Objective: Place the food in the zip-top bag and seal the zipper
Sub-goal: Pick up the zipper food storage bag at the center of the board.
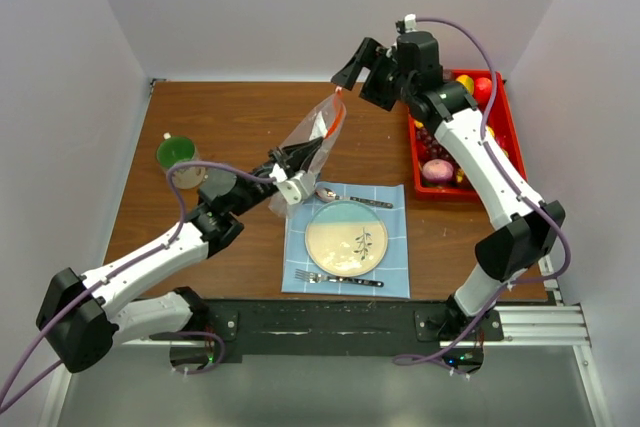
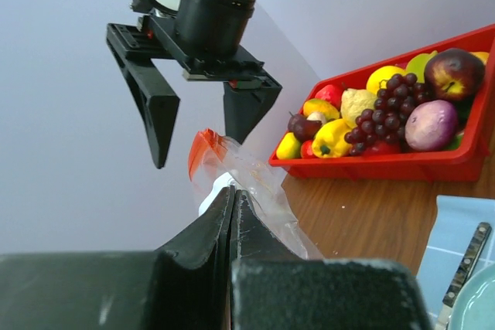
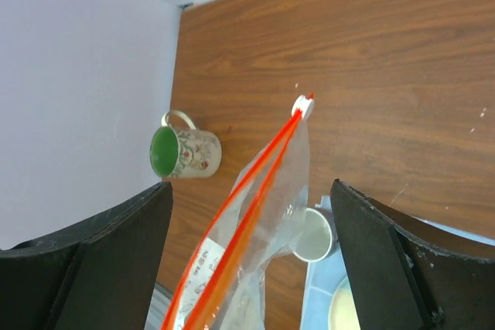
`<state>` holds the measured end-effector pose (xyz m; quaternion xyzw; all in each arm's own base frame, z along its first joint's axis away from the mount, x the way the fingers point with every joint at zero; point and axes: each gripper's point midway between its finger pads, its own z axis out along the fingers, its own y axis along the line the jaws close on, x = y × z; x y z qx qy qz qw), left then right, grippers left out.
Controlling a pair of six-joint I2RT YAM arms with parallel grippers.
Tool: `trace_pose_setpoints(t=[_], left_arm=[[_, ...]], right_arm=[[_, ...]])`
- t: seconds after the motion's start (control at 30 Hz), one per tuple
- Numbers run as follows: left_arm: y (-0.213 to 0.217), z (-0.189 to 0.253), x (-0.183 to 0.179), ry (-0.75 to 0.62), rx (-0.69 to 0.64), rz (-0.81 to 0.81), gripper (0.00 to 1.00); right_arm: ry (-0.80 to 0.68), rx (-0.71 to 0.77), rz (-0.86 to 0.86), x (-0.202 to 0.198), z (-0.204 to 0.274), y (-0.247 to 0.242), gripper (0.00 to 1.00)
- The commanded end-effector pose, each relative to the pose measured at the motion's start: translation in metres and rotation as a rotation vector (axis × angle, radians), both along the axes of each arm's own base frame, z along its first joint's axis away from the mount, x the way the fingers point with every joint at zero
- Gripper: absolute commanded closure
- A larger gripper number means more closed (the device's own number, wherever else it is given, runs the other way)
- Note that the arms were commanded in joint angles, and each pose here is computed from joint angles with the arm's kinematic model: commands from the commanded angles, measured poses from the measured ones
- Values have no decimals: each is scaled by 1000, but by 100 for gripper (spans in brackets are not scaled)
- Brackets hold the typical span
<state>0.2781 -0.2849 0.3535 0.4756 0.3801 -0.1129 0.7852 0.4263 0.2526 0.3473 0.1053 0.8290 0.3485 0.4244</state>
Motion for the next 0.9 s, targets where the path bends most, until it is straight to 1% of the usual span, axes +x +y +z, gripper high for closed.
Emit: trace_pose_setpoints(t=[0.0, 0.23, 0.37, 0.7, 0.87], left_arm=[[9, 22, 2, -102, -36, 56, 100], [11, 18, 3, -100, -39, 77, 100], [11, 19, 4, -101, -41, 85, 100], [7, 13, 8, -89, -25, 84, 100], [9, 14, 10, -94, -28, 99, 100]], right_arm=[[-5, 56, 43, -14, 17, 5, 15], [-23, 29, -26, -13, 17, -19, 15], [-10, 48, 17, -13, 19, -10, 17], [-8, 76, 45, -9, 19, -1, 16], [9, 89, 69, -14, 10, 5, 16]])
